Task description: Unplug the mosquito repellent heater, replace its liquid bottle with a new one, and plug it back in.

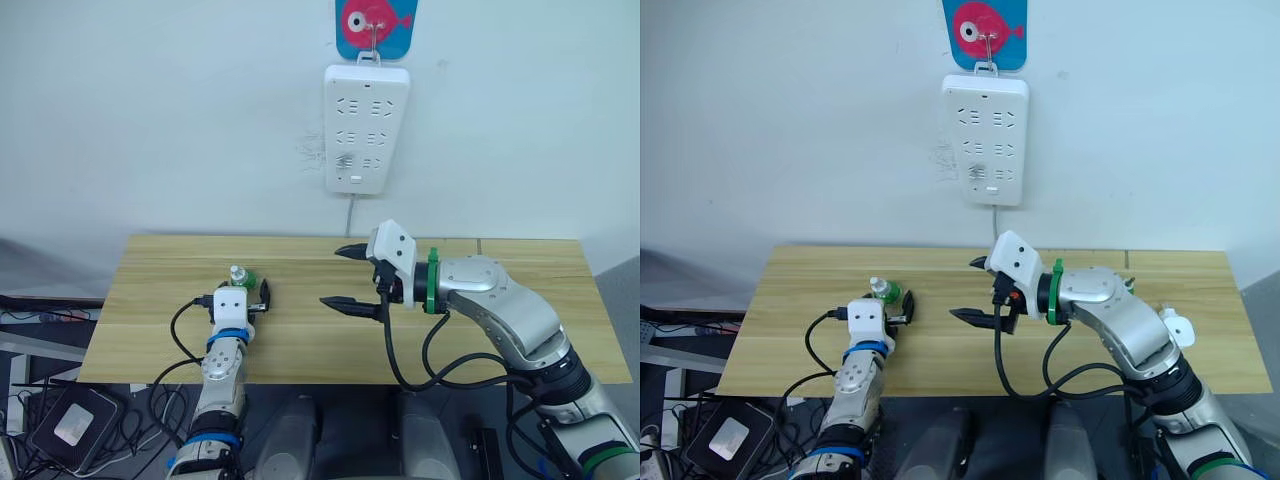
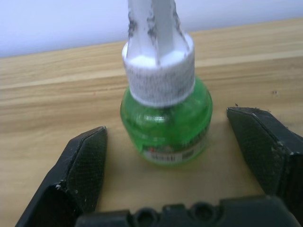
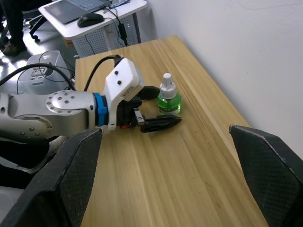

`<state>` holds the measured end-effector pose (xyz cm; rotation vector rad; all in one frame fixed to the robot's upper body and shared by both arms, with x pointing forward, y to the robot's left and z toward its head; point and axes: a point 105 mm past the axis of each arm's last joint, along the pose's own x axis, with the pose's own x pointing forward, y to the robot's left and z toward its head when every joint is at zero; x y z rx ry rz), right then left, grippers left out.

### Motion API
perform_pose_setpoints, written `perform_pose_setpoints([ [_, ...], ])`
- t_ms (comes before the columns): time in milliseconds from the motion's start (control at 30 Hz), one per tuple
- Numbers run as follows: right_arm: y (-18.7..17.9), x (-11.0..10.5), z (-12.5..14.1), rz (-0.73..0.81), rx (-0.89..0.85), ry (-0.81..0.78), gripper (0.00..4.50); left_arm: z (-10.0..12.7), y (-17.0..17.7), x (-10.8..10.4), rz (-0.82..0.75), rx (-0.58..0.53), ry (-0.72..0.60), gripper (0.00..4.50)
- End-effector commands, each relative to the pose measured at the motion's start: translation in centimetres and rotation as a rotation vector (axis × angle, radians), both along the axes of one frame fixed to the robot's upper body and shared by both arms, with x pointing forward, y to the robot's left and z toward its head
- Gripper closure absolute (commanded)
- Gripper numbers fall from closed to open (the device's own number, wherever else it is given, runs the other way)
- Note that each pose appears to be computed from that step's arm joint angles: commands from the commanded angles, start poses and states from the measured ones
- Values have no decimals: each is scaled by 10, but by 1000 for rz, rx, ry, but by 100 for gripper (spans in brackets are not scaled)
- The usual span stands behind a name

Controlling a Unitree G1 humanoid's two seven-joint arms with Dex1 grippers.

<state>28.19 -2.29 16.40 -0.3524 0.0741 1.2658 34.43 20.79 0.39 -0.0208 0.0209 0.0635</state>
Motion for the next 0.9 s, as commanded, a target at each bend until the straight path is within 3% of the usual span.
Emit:
perform_pose_setpoints([
  [33, 9, -5, 21, 43, 50, -71, 3, -14, -2, -4, -11, -27, 43, 0],
  [333, 18, -4, 39, 43, 145, -108, 0, -13, 2, -1, 7, -24, 30, 225],
  [500, 17, -3, 36, 37, 148, -105, 0, -9, -10, -1, -96, 42, 27, 225],
  [700, -7, 0, 18, -2, 110, -105, 0, 35, -64, 2, -512, 221, -77, 225],
  [900, -28, -4, 8, -32, 79, -94, 0, 72, -121, -21, -1016, 320, -103, 225],
])
